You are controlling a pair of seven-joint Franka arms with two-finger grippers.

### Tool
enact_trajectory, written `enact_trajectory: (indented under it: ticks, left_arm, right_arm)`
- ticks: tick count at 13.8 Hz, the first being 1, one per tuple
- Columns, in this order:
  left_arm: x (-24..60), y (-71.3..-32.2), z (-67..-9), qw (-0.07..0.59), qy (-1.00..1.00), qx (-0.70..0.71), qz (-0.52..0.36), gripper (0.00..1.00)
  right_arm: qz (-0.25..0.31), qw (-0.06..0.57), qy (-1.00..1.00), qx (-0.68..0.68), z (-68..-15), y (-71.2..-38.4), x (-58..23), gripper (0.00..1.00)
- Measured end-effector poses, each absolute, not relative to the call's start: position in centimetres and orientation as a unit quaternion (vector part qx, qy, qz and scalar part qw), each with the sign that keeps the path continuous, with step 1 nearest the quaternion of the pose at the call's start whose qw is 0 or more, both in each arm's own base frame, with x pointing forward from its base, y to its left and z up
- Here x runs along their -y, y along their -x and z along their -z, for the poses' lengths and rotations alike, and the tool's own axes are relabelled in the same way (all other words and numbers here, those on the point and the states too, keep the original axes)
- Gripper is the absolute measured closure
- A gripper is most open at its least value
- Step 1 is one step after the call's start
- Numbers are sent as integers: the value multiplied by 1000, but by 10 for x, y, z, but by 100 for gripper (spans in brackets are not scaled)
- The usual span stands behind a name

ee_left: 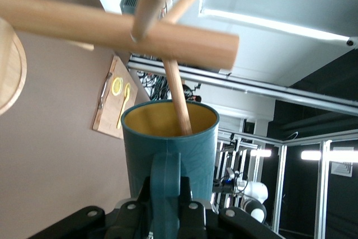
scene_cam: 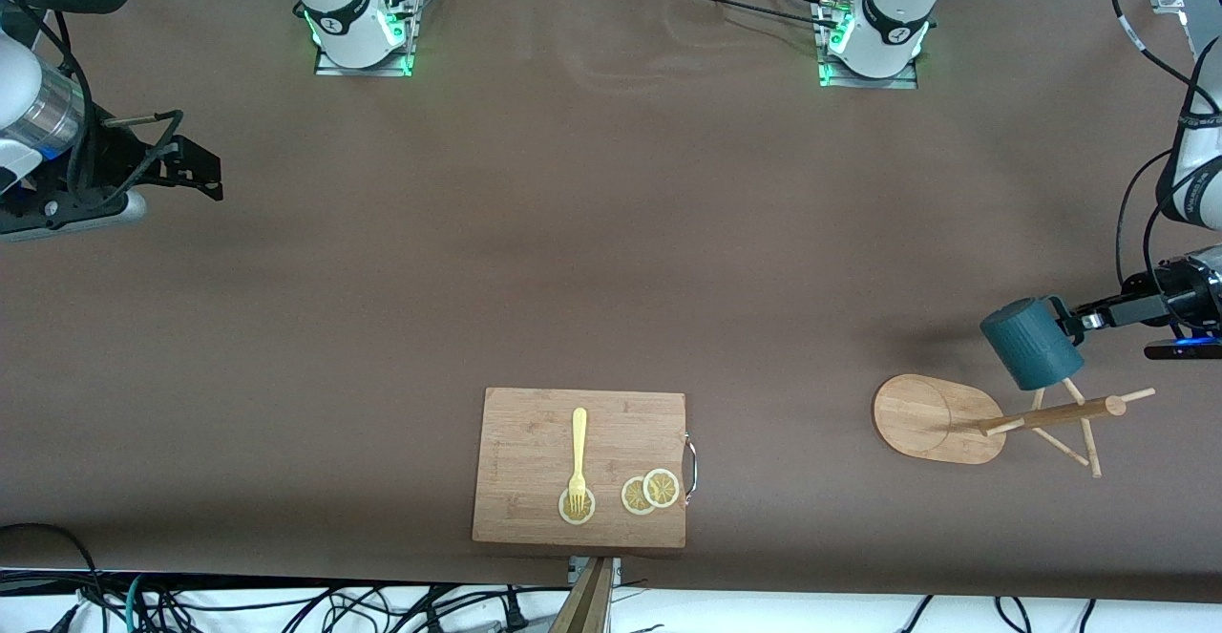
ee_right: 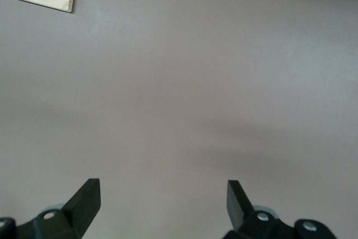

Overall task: Pass cup and hang on rack
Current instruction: 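Lower the mug onto a wooden rack peg with the left gripper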

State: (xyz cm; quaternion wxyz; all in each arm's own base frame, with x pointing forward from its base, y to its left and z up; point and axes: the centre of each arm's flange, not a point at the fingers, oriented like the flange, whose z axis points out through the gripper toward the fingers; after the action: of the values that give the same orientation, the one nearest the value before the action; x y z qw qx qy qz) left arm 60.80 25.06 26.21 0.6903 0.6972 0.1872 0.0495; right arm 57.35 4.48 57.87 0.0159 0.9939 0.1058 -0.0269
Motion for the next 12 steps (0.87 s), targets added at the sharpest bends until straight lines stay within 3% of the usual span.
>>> enact_trajectory:
  ticks: [12]
  left_arm:
    - [-271, -622, -246, 691, -694, -192, -62, 76]
  right_arm:
    - [27, 16, -994, -106, -579, -574, -45, 0]
